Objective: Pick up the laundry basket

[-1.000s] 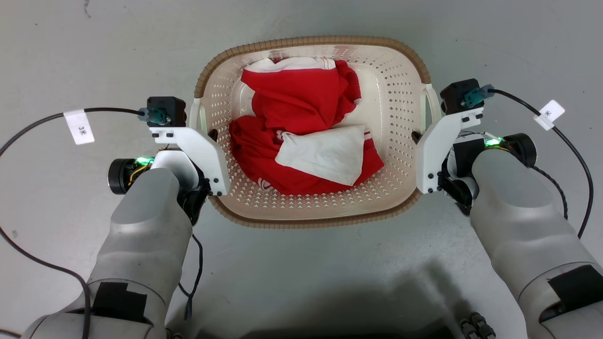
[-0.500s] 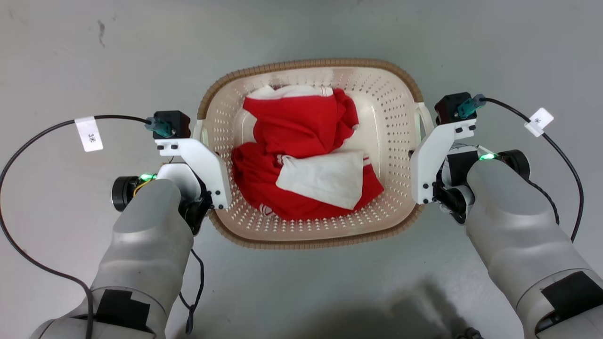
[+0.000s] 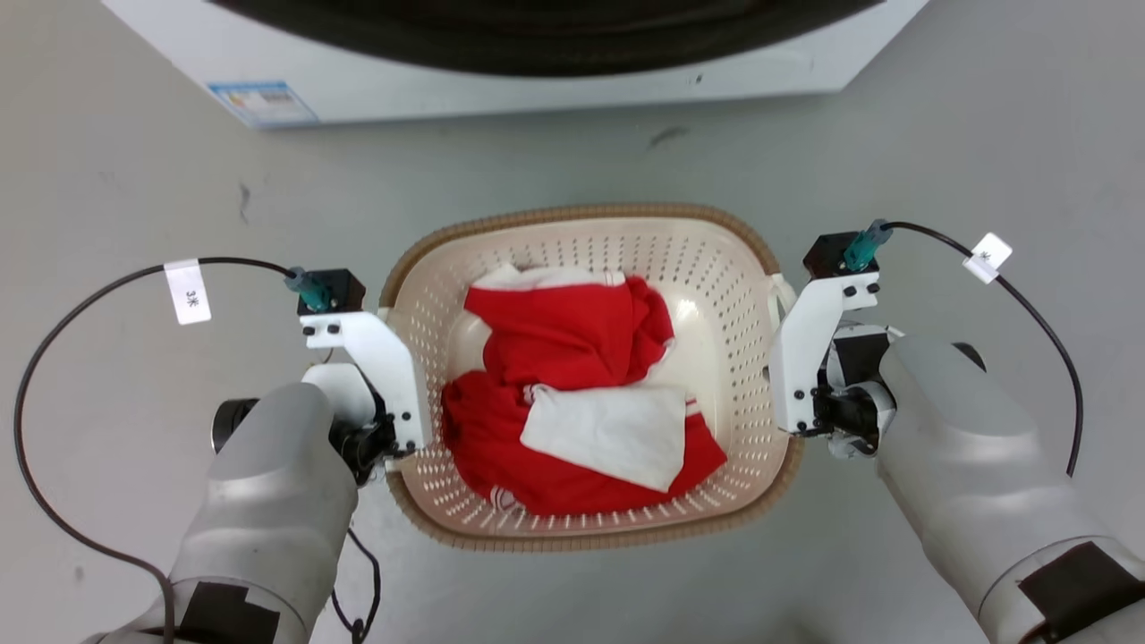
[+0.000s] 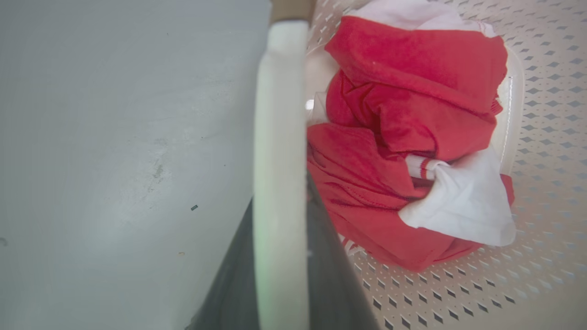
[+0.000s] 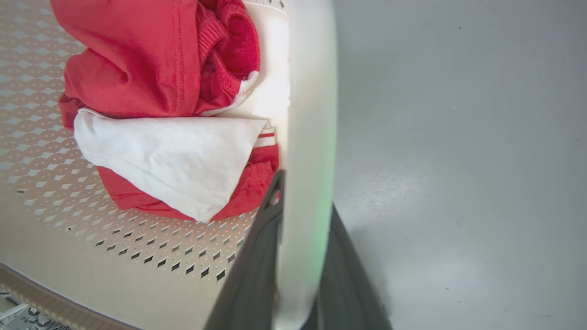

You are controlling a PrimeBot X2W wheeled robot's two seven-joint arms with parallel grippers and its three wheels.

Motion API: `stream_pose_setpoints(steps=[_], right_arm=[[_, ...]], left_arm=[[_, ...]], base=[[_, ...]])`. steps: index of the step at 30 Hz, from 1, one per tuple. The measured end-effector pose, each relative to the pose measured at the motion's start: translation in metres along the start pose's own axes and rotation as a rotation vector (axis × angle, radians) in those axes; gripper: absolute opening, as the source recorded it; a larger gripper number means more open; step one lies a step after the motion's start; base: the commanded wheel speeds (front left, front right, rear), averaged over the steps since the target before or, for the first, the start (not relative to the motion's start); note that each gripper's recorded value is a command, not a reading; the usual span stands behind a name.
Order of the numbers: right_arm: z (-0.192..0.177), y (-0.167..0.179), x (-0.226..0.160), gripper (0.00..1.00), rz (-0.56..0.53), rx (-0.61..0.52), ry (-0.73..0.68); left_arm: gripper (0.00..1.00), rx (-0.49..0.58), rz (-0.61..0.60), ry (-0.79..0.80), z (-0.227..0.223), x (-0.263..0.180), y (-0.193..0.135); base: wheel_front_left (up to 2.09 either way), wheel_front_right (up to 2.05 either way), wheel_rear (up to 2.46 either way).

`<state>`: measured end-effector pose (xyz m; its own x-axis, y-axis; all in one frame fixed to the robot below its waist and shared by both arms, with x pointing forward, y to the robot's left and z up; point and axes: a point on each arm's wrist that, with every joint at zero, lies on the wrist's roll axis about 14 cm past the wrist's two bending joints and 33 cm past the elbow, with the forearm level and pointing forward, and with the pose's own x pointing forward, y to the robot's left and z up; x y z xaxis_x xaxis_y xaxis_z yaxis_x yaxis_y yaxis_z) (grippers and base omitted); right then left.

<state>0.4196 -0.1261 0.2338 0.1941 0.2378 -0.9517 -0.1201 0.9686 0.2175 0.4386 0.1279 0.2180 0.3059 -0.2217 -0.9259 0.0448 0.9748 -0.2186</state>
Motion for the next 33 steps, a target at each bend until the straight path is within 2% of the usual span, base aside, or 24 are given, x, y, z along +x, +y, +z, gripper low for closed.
stream_pose_setpoints(steps=[17,33], right_arm=[[-0.009,0.016,-0.074,0.00,0.003,-0.018,-0.070],[-0.052,0.023,-0.102,0.00,0.008,0.022,-0.081]], left_arm=[[0.00,-0.005,0.012,-0.047,0.002,-0.079,-0.011],[0.00,-0.022,0.011,-0.063,-0.034,-0.115,-0.016]], base=[[0.00,0.00,0.00],[0.00,0.00,0.00]])
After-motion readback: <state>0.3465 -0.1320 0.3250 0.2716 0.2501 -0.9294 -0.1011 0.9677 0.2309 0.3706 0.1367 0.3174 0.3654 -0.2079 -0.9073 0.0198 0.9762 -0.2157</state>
